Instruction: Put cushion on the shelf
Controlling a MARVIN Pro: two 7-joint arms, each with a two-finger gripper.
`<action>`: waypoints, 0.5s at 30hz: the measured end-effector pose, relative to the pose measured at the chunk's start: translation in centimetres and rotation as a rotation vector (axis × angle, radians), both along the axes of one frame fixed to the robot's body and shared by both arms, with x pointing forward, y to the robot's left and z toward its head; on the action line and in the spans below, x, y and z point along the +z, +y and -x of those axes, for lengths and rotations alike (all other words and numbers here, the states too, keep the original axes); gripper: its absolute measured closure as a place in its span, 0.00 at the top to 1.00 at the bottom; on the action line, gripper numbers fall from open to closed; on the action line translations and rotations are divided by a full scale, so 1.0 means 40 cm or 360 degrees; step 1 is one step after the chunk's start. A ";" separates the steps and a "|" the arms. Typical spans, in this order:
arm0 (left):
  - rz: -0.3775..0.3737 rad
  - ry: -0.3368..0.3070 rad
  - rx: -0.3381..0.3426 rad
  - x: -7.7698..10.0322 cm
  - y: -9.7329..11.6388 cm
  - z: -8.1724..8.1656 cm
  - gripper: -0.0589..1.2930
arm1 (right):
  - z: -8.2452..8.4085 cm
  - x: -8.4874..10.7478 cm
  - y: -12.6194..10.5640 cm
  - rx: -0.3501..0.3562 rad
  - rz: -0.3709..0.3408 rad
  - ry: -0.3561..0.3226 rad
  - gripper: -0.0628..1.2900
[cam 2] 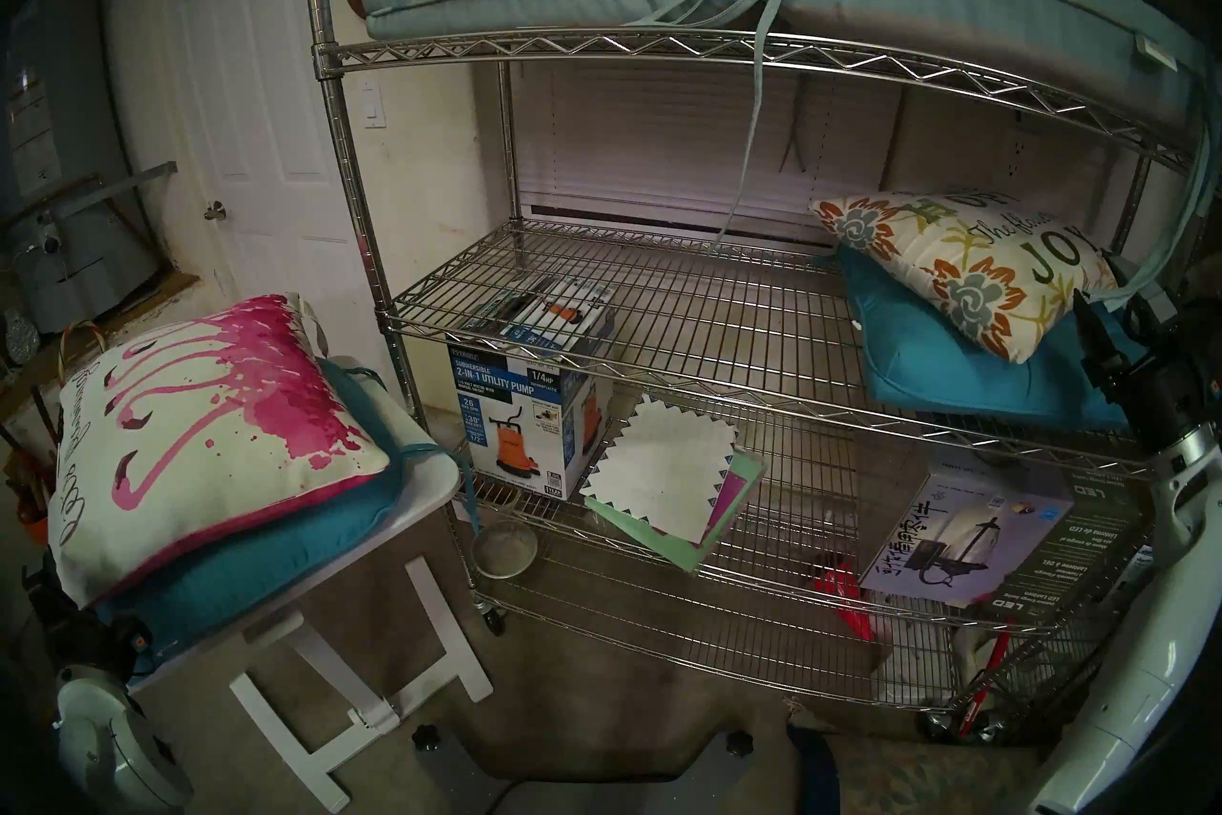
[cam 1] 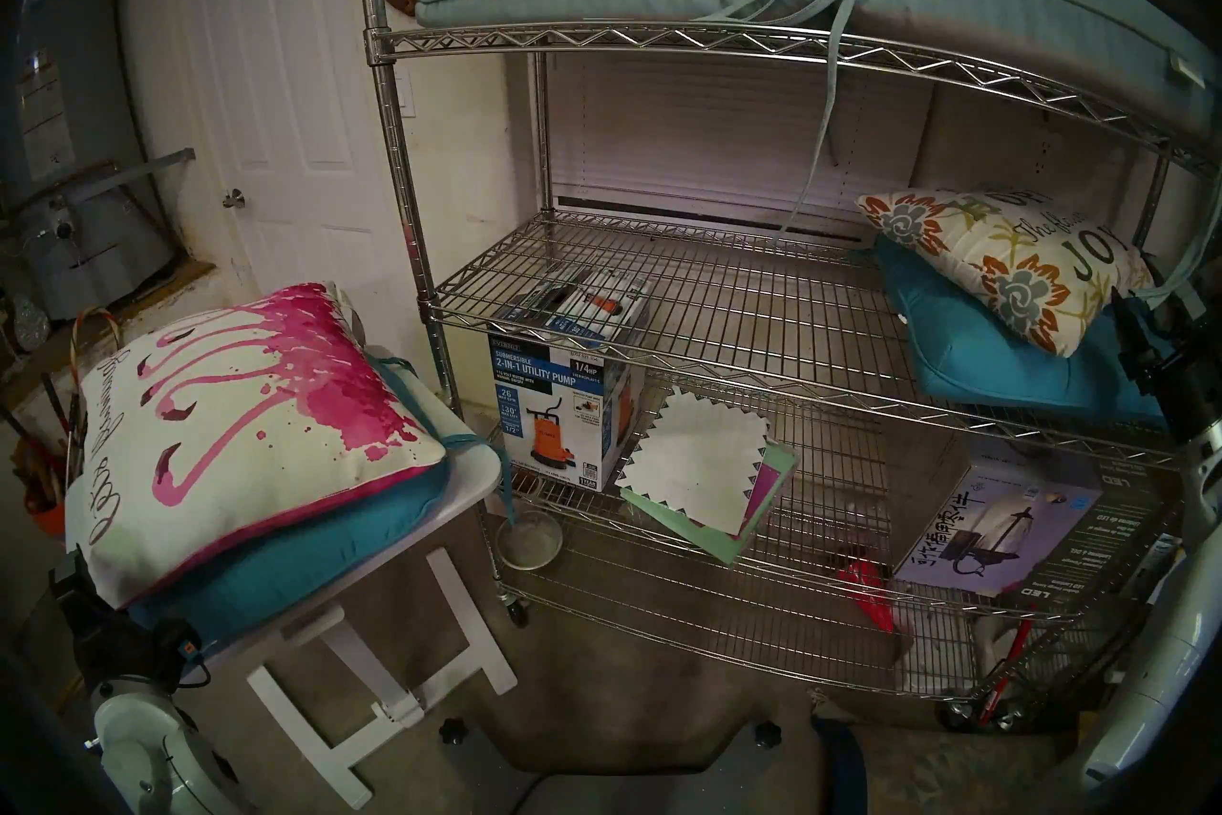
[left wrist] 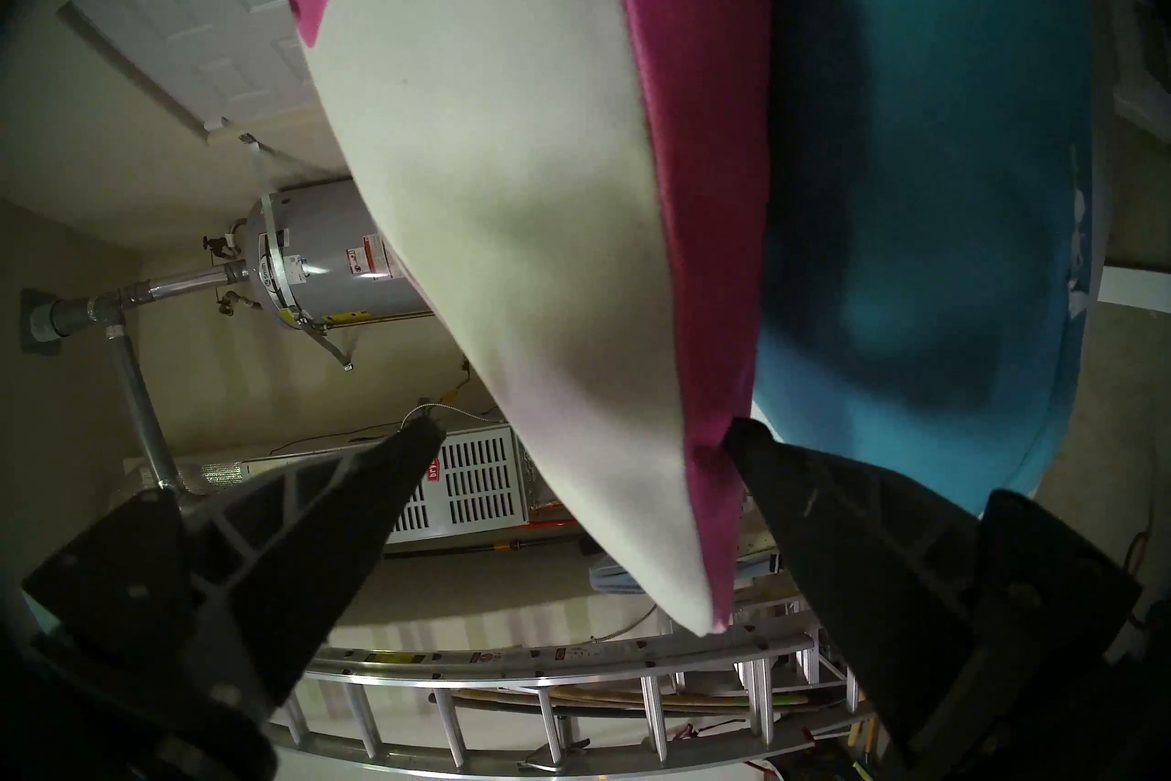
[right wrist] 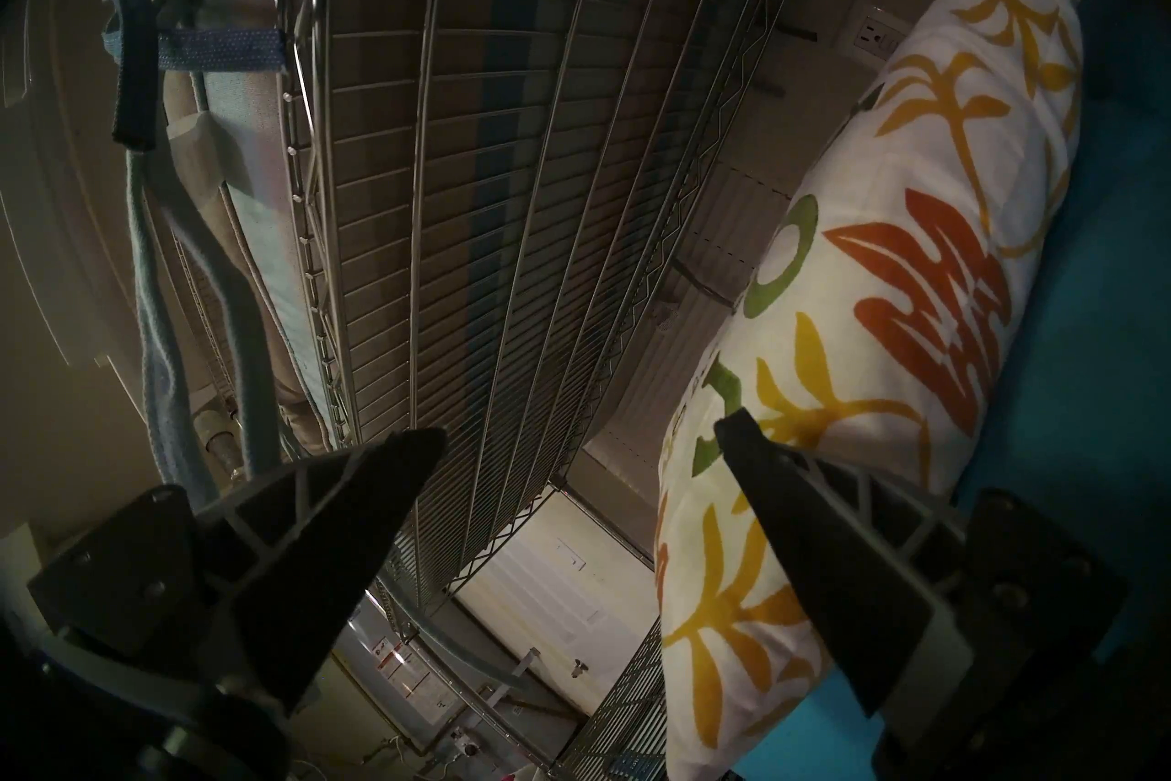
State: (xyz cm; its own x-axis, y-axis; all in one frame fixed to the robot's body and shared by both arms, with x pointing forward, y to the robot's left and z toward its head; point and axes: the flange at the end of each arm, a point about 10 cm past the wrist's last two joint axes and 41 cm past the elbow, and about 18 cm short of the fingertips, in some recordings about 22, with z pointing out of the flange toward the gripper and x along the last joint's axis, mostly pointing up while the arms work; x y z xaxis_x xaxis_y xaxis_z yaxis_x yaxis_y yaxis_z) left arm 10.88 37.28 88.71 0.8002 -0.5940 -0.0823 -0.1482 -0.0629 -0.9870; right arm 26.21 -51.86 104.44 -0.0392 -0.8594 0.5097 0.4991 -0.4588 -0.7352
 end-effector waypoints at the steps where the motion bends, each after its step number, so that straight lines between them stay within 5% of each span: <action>1: 0.0001 0.0000 0.0000 0.000 0.001 0.000 0.98 | 0.000 0.000 0.000 0.0000 0.0000 0.0000 0.94; 15: 0.0032 -0.0004 -0.0061 0.015 0.036 -0.042 0.98 | 0.001 0.001 0.000 0.0005 -0.0001 0.0000 0.94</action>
State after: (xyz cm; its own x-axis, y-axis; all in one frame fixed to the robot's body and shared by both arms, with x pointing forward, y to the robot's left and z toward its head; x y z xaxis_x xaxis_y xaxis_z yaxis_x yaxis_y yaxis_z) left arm 12.58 38.71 89.33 0.7771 -0.6257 -0.0682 -0.1486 -0.0772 -0.9859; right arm 26.17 -51.84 104.47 -0.0368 -0.8599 0.5092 0.5004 -0.4569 -0.7354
